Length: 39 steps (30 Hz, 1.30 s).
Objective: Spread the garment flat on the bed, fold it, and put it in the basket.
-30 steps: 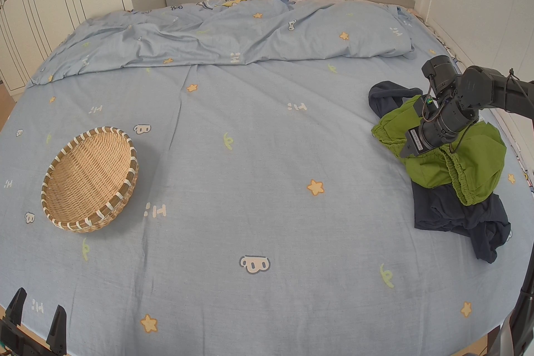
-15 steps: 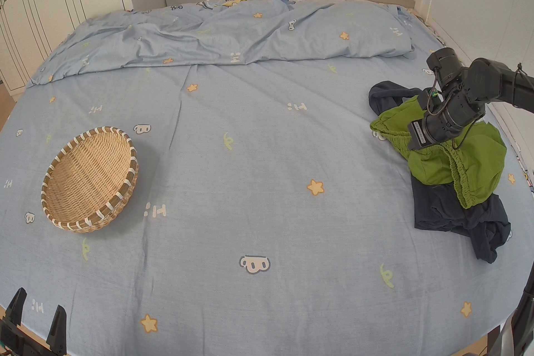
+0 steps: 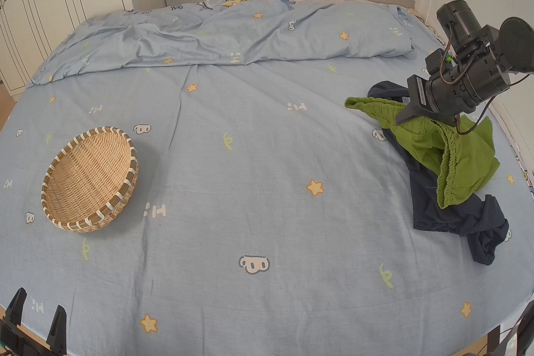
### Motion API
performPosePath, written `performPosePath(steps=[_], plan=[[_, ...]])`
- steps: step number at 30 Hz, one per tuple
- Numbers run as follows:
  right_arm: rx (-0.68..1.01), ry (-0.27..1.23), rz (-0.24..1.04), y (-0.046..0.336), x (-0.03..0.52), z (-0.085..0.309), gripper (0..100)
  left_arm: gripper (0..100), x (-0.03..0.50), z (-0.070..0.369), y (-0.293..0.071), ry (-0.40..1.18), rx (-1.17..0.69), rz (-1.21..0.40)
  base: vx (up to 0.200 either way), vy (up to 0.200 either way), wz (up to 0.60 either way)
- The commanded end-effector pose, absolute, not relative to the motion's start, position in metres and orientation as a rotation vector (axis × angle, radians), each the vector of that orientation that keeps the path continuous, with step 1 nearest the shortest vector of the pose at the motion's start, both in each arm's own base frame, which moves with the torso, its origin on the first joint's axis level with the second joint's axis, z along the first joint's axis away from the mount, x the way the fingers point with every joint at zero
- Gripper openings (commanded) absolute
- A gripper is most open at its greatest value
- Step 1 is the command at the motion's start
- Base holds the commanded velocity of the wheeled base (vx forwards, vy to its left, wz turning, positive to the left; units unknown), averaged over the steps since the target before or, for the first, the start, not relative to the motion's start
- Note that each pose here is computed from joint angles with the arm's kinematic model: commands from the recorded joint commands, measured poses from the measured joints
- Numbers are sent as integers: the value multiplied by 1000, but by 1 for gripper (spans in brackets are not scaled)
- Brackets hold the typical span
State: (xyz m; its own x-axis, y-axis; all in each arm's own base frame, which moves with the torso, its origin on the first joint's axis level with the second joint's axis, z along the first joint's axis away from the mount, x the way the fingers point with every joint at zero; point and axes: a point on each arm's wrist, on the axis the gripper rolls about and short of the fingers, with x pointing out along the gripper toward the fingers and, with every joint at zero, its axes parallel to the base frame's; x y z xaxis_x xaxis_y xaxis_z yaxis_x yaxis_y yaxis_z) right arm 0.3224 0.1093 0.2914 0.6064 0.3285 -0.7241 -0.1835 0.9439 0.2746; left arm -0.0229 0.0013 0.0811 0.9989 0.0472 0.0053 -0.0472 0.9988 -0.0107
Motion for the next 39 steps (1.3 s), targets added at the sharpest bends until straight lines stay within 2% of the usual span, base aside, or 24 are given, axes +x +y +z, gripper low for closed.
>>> performPosePath(steps=[1, 9, 16, 21, 23, 36, 37, 39], plan=[[244, 848, 394, 144, 288, 314, 0, 100, -23, 76, 1, -5, -11, 48, 0, 0, 0], [381, 927, 474, 210, 258, 312, 0, 100, -23, 76, 1, -5, -11, 48, 0, 0, 0], [419, 900, 529, 255, 232, 312, 0, 100, -23, 76, 1, -5, -11, 48, 0, 0, 0], [427, 937, 547, 283, 229, 295, 0, 100, -23, 76, 1, -5, -11, 48, 0, 0, 0], [402, 975, 553, 304, 229, 277, 0, 100, -23, 76, 1, -5, -11, 48, 0, 0, 0], [458, 963, 582, 341, 229, 255, 0, 100, -23, 76, 1, -5, -11, 48, 0, 0, 0], [457, 962, 582, 342, 229, 254, 100, 100, -23, 76, 1, -5, -11, 48, 0, 0, 0], [450, 969, 586, 346, 227, 251, 100, 100, -23, 76, 1, -5, -11, 48, 0, 0, 0]])
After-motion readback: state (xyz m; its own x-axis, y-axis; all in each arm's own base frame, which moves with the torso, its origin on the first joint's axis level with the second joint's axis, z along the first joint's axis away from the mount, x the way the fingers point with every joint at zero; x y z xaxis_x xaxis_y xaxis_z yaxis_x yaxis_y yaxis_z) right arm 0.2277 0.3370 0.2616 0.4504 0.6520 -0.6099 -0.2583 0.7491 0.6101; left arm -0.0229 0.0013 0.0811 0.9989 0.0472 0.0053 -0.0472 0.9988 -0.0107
